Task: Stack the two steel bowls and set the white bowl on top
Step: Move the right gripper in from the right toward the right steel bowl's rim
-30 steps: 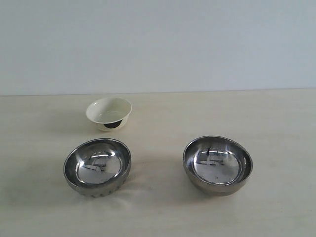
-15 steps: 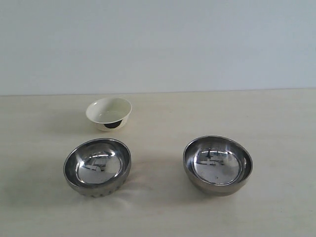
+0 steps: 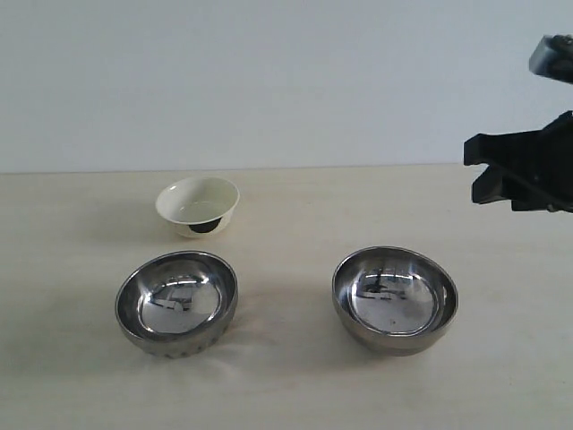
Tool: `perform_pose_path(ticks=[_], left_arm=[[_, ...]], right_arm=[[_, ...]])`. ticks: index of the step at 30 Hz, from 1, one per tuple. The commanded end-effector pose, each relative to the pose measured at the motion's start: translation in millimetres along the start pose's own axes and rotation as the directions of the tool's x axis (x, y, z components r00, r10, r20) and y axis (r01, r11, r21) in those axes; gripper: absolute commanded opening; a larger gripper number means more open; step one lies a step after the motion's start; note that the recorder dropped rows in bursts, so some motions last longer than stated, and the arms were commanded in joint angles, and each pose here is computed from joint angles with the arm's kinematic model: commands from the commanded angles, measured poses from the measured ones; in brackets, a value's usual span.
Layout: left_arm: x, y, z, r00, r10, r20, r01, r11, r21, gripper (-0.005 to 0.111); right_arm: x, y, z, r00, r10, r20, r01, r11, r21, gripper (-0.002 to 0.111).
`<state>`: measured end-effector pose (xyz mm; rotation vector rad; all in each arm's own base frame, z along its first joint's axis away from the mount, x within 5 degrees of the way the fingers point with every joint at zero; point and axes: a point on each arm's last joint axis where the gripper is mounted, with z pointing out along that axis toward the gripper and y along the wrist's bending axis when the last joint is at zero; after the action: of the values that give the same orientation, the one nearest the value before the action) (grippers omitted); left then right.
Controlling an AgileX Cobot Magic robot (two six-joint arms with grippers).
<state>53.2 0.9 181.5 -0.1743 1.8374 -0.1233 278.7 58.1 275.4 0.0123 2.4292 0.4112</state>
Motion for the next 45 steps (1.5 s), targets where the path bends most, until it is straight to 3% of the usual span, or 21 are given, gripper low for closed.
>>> perform_pose_path(ticks=[1, 7, 18, 27, 45], left_arm=[[0.7, 0.1, 0.0, 1.000, 0.003, 0.001, -0.003, 1.000, 0.000, 0.004], [0.7, 0.1, 0.0, 1.000, 0.003, 0.001, -0.003, 1.000, 0.000, 0.004], [0.7, 0.1, 0.0, 1.000, 0.003, 0.001, -0.003, 1.000, 0.000, 0.004], [0.7, 0.1, 0.0, 1.000, 0.003, 0.001, -0.003, 1.000, 0.000, 0.004], [0.7, 0.1, 0.0, 1.000, 0.003, 0.001, -0.003, 1.000, 0.000, 0.004]], right_arm=[[-13.1, -2.4, 29.7, 0.996, -0.018, -0.092, 0.018, 1.000, 0.004, 0.042], [-14.5, -4.3, 49.1, 0.984, -0.004, -0.177, 0.004, 1.000, 0.001, 0.042], [-6.0, -0.4, 40.3, 0.961, 0.005, -0.276, -0.012, 1.000, -0.022, 0.042], [-9.2, 3.5, 15.5, 0.969, -0.046, -0.242, 0.043, 0.999, -0.019, 0.042], [5.0, -3.2, 24.1, 0.969, -0.025, -0.246, 0.027, 1.000, 0.004, 0.042]])
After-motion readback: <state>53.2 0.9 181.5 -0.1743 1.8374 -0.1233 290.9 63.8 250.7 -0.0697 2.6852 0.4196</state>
